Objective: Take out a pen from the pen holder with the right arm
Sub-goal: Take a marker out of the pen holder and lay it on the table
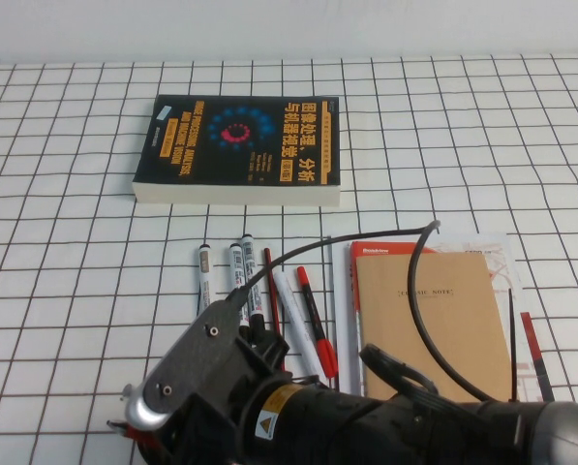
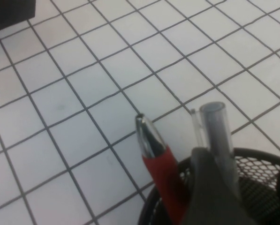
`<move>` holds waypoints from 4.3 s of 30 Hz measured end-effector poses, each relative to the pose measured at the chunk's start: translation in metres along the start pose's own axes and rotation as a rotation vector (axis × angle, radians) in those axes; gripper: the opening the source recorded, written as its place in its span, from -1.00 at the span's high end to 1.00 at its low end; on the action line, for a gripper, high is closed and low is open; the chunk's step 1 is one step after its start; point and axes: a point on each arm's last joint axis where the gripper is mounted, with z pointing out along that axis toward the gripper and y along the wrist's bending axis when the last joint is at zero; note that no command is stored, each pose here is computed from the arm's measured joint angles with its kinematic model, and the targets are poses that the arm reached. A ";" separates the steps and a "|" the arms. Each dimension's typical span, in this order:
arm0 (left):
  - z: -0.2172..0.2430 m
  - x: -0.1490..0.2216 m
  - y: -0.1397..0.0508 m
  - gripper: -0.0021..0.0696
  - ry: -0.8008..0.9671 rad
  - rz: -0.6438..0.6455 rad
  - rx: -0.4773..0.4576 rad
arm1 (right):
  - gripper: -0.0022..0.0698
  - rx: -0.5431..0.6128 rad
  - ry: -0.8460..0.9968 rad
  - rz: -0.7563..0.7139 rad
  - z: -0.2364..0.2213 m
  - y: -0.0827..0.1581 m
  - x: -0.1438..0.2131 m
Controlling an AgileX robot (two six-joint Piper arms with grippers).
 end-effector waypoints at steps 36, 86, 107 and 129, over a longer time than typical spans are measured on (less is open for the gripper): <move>0.000 0.000 0.000 0.95 0.000 0.000 0.000 | 0.11 0.013 -0.025 -0.097 0.007 -0.003 -0.008; 0.000 0.000 0.000 0.95 0.000 0.000 0.000 | 0.74 0.049 -0.059 -0.054 0.002 -0.015 -0.017; 0.000 0.000 0.000 0.95 0.000 0.000 0.000 | 0.74 0.105 -0.267 0.200 -0.090 -0.086 -0.104; 0.000 0.000 0.000 0.95 0.000 0.000 0.000 | 0.74 0.133 0.152 0.695 0.061 -0.181 -0.076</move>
